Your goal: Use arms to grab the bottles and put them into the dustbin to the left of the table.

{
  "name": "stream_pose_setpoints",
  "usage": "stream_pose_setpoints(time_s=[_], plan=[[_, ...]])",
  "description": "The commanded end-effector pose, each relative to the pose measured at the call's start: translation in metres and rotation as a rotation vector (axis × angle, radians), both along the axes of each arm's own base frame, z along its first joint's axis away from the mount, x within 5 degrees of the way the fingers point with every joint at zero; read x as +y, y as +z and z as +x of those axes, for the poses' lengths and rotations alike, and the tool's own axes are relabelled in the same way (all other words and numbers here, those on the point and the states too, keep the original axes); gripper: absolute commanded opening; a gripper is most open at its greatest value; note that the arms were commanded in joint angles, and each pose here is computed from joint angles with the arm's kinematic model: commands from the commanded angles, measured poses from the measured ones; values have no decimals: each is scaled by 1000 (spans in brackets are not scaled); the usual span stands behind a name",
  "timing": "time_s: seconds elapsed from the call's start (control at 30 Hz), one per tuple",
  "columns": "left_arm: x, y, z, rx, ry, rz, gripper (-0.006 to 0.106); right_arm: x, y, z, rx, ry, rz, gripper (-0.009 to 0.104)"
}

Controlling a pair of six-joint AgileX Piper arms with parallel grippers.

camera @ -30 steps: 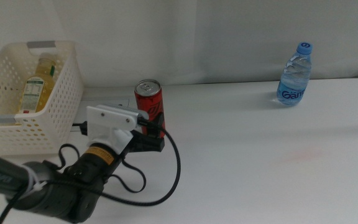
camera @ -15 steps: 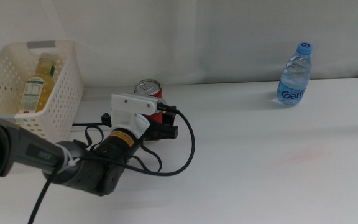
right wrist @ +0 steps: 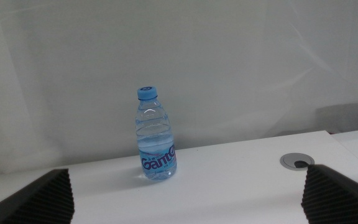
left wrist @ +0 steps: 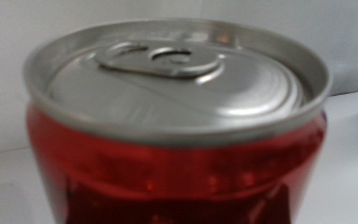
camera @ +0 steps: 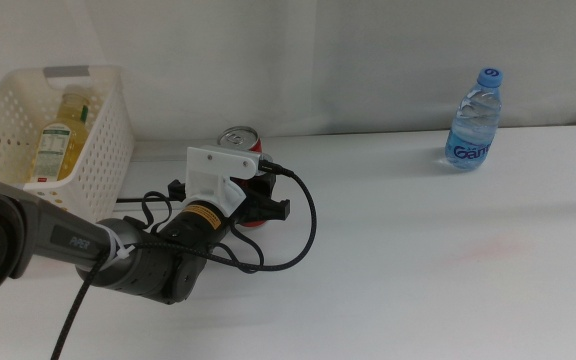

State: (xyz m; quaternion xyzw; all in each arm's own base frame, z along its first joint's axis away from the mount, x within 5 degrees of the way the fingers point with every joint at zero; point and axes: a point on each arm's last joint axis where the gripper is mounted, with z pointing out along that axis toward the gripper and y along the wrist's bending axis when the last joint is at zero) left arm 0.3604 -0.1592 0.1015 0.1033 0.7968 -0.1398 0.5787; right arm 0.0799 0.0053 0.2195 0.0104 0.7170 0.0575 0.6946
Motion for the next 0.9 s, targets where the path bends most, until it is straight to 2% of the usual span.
stream_pose_setpoints(time_s=[0.0, 0.2, 0.53, 0.8, 0.87], plan=[[-3, -2, -2, 38, -8, 5, -3, 0, -1, 0, -7, -5, -9, 103], [0, 27, 0, -21, -3, -7, -3, 0, -1, 0, -7, -5, -9, 103], [14, 120, -12, -78, -31, 117, -3, 0, -1, 0, -7, -5, -9, 103], [29, 213, -51, -152, -74, 173, -3, 0, -1, 0, -7, -5, -9, 103], [38, 231, -61, -170, -62, 165, -3, 0, -1, 0, -7, -5, -9, 103]])
